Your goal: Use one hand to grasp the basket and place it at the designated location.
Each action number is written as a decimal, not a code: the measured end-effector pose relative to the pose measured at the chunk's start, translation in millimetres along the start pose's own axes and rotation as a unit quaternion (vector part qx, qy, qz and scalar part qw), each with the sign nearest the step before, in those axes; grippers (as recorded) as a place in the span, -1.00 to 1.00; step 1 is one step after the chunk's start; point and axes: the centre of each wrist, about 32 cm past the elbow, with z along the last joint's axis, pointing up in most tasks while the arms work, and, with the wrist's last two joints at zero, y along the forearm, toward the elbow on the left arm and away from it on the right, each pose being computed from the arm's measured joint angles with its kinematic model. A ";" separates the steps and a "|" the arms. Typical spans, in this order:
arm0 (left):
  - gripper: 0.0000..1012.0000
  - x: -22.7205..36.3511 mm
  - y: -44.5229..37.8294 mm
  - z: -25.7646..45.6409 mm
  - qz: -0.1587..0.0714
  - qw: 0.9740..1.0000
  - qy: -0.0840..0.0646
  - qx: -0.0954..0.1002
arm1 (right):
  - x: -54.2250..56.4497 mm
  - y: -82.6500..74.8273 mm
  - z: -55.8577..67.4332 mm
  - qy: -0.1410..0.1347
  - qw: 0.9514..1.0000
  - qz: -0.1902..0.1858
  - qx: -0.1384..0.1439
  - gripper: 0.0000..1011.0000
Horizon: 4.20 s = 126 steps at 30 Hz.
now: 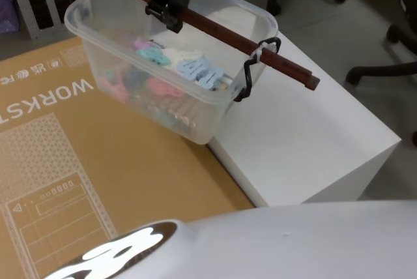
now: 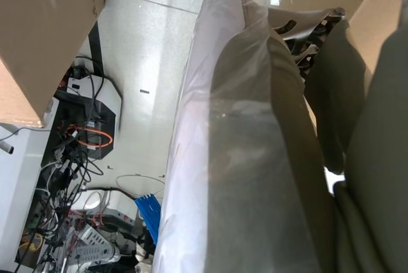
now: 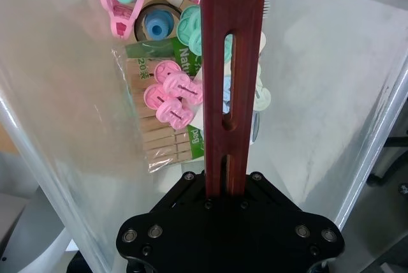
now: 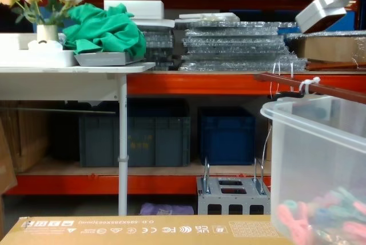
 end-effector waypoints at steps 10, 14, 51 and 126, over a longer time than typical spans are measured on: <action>-1.00 0.0 0.0 0.1 0.000 1.000 0.000 0.000 | -11.9 -0.3 -10.0 0.037 0.999 -0.002 -0.001 -1.00; -1.00 0.0 0.0 0.0 0.000 1.000 0.000 0.000 | -15.9 -0.2 -14.0 0.049 0.999 -0.003 -0.002 -1.00; -1.00 0.0 0.0 -0.1 0.000 1.000 0.000 0.000 | -73.4 1.3 -44.6 0.171 0.985 -0.010 -0.011 -1.00; -1.00 0.0 0.0 0.0 0.000 1.000 0.000 0.000 | -113.7 14.1 -74.6 0.254 0.966 0.016 -0.038 -1.00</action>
